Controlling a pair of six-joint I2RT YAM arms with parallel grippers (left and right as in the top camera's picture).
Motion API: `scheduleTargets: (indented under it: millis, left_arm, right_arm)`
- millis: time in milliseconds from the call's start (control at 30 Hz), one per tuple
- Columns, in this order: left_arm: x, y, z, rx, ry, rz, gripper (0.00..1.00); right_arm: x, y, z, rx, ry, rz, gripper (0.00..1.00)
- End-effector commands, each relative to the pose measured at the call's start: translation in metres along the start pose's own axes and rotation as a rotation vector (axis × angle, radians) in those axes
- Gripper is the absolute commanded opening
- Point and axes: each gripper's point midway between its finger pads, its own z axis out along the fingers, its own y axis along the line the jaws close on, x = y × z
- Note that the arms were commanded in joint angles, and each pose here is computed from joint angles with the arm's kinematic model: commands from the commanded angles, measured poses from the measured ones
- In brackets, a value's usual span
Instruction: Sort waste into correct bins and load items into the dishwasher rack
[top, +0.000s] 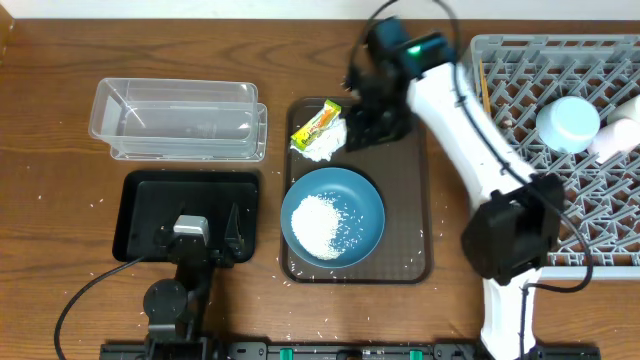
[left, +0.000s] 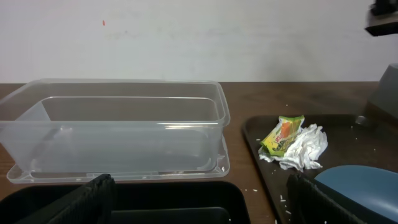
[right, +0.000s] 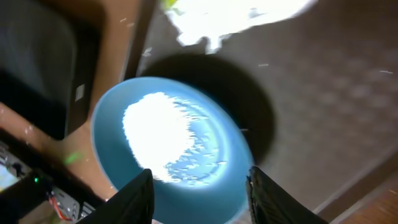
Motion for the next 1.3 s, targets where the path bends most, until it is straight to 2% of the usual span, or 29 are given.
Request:
scheduleTargets:
  millis: [0, 100, 167, 200, 367, 467, 667, 967, 1067, 1133, 1200, 1267]
  left_arm:
    - [0.014, -0.002, 0.001, 0.015, 0.042, 0.002, 0.91]
    - [0.014, -0.003, 0.001, 0.015, 0.042, 0.002, 0.91]
    - [0.014, -0.002, 0.001, 0.015, 0.042, 0.002, 0.91]
    - [0.014, -0.002, 0.001, 0.015, 0.041, 0.002, 0.91]
    - [0.014, -0.002, 0.001, 0.015, 0.042, 0.002, 0.91]
    - [0.014, -0.002, 0.001, 0.015, 0.042, 0.002, 0.91]
    - [0.014, -0.002, 0.001, 0.015, 0.041, 0.002, 0.91]
    - [0.014, -0.006, 0.001, 0.033, 0.041, -0.004, 0.91]
    - [0.007, -0.046, -0.005, 0.268, 0.035, -0.139, 0.91]
    - [-0.005, -0.083, -0.021, 0.506, 0.038, -0.253, 0.91]
    - [-0.013, -0.114, -0.043, 0.727, 0.084, -0.36, 0.91]
    - [-0.015, -0.131, -0.06, 0.857, 0.14, -0.428, 0.91]
  right_arm:
    - [-0.006, 0.008, -0.017, 0.03, -0.057, -0.01, 0.47]
    - [-0.012, -0.01, -0.047, 0.151, -0.134, 0.032, 0.49]
    - [-0.015, -0.031, -0.072, 0.246, -0.196, 0.091, 0.54]
    - [-0.016, -0.043, -0.086, 0.294, -0.228, 0.111, 0.99]
    - [0.001, -0.119, -0.148, 0.56, -0.313, 0.252, 0.99]
    - [0.025, -0.161, -0.171, 0.635, -0.309, 0.402, 0.99]
    - [0.071, -0.226, -0.183, 0.587, -0.244, 0.656, 0.99]
    - [0.103, -0.273, -0.2, 0.568, -0.257, 0.818, 0.99]
    - [0.108, -0.279, -0.202, 0.57, -0.259, 0.837, 0.99]
    - [0.109, -0.28, -0.203, 0.57, -0.259, 0.843, 0.99]
    - [0.109, -0.281, -0.203, 0.57, -0.259, 0.845, 0.99]
    - [0.109, -0.281, -0.203, 0.57, -0.259, 0.845, 0.99]
